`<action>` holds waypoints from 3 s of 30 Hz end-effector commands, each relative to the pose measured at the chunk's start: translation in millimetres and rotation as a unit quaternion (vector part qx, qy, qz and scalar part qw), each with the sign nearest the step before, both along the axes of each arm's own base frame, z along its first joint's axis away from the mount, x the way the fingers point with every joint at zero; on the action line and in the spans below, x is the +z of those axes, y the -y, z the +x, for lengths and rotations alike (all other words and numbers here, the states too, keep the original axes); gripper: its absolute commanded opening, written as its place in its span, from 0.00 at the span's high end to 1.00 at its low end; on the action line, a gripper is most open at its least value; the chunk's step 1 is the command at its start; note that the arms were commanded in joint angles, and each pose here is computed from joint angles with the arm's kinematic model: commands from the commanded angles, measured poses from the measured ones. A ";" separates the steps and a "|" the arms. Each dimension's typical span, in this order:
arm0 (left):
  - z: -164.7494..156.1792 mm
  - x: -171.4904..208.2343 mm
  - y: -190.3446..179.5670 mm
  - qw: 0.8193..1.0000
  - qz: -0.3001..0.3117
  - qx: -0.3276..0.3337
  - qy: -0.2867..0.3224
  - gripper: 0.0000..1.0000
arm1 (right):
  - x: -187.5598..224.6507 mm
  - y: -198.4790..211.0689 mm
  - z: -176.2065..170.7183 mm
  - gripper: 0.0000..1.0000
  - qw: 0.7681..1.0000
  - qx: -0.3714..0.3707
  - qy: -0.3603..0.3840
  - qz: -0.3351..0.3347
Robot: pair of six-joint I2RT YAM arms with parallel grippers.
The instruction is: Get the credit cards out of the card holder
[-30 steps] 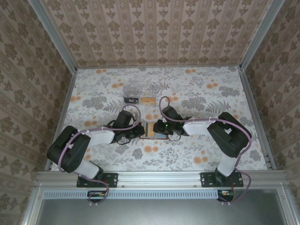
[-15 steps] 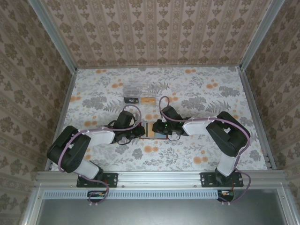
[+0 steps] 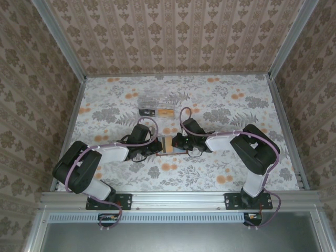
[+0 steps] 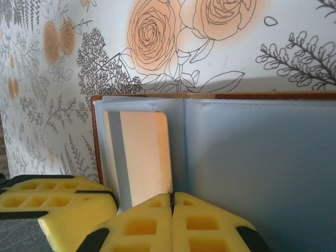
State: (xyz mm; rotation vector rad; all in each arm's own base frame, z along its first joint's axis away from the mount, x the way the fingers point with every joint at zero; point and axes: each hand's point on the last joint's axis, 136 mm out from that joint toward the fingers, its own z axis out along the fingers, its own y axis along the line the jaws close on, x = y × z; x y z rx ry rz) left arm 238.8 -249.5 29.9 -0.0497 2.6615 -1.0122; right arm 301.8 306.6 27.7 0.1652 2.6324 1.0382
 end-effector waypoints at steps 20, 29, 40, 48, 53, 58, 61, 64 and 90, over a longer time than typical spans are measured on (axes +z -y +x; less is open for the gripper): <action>-2.7 30.7 4.6 0.997 0.055 -0.028 0.041 0.87 | -2.7 21.7 -4.8 0.98 1.000 -0.011 -0.014 0.024; 2.5 13.7 21.7 0.997 0.051 -0.045 0.021 0.91 | -5.4 21.7 -5.5 0.94 1.000 -0.010 -0.017 0.021; -9.0 -13.9 14.0 0.996 0.076 -0.043 -0.010 0.95 | -4.0 13.9 -5.6 0.85 0.999 0.000 -0.019 0.041; -11.2 -15.8 16.7 0.996 0.077 -0.047 -0.013 0.98 | -2.2 6.6 -6.4 0.82 0.999 0.010 -0.017 0.048; -12.3 -16.3 17.0 0.996 0.078 -0.049 -0.014 0.98 | -1.3 5.7 -6.6 0.83 0.999 0.012 -0.016 0.051; -11.6 -14.9 16.2 0.996 0.078 -0.047 -0.013 0.98 | -1.7 10.4 -6.7 1.00 0.999 0.004 -0.015 0.048; -11.7 -13.5 14.9 0.996 0.079 -0.046 -0.011 0.98 | -1.8 18.6 -5.7 1.00 0.999 -0.005 -0.014 0.050; -11.6 -13.2 12.3 0.996 0.081 -0.044 -0.011 0.98 | 0.2 27.8 -5.6 1.00 0.998 -0.012 -0.013 0.059; -3.1 57.6 11.4 0.997 0.042 -0.039 0.059 0.80 | 97.3 93.3 -9.4 1.00 0.995 -0.005 0.092 0.026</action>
